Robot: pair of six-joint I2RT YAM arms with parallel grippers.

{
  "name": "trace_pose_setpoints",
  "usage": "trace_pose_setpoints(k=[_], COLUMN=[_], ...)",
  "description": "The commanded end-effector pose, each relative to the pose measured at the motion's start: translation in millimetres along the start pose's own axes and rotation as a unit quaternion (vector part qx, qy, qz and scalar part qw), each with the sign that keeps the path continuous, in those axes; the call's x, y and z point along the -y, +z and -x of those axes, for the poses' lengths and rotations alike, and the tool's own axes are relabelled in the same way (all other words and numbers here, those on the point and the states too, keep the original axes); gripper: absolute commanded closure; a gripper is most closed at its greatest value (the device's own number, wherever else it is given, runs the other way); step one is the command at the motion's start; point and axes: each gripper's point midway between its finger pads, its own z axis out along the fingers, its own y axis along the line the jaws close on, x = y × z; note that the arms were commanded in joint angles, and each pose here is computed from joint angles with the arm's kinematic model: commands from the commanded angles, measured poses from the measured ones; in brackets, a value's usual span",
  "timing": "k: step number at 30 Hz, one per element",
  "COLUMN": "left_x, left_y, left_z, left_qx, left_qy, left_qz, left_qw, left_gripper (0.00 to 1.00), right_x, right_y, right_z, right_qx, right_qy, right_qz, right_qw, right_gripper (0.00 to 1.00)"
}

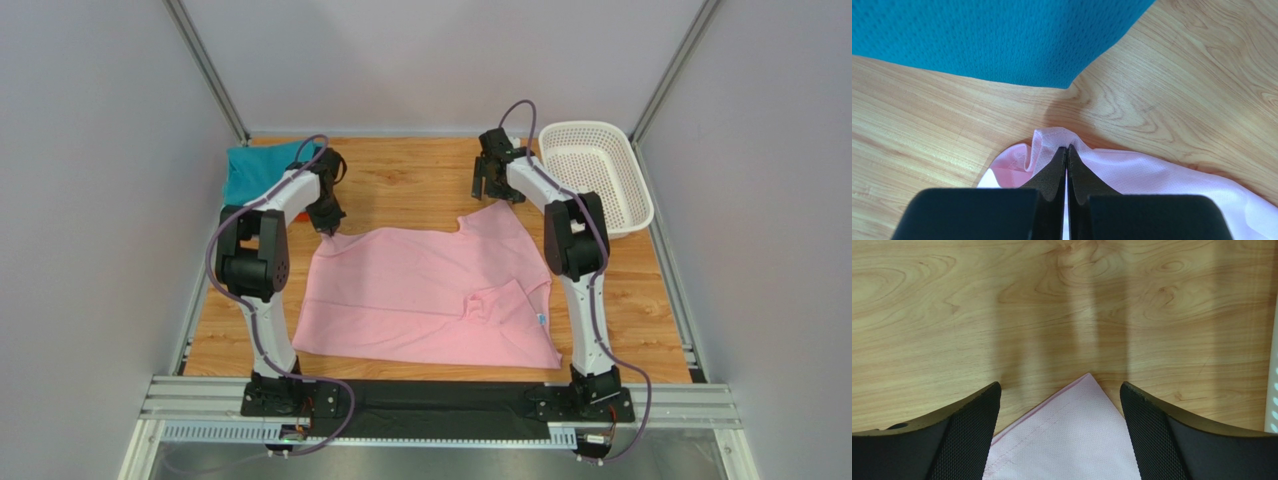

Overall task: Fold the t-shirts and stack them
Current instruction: Fold the tshirt

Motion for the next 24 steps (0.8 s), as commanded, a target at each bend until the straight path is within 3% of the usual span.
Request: trace_pose_setpoints(k=[1, 10, 12, 14, 15, 24], left_x=[0.8, 0.9, 0.4, 2.0, 2.3, 18.5], left_y=[-9.6, -11.5, -13.6, -16.1, -17.2, -20.7], left_z=[6.9, 3.3, 3.3, 5.0, 6.5, 33.4], left_qx=[0.013, 0.008, 0.010, 0.013, 0.015, 0.034], left_qy=[-0.002, -0.008, -0.009, -0.010, -0.011, -0.013], left_qz=[-0.012, -0.017, -0.017, -0.022, -0.023, -0.034], left_qw=[1.000, 1.000, 1.000, 1.000, 1.000, 0.999], left_gripper=[1.00, 1.00, 1.00, 1.00, 1.00, 1.00], right_x=[6.5, 15.2, 12.4, 11.5, 10.1, 0.3], right_y=[1.2, -14.5, -21.5, -23.7, -25.7, -41.9], right_z=[0.0, -32.7, -28.7, -26.0, -20.2, 39.9], right_qx=[-0.005, -0.029, -0.019, -0.012, -0.002, 0.067], right_qy=[-0.013, -0.003, -0.002, -0.010, -0.012, -0.046], right_qz=[-0.008, -0.001, 0.011, 0.018, 0.021, 0.035], right_qw=[1.000, 1.000, 1.000, 1.000, 1.000, 0.996], right_gripper=[0.12, 0.65, 0.79, 0.87, 0.97, 1.00])
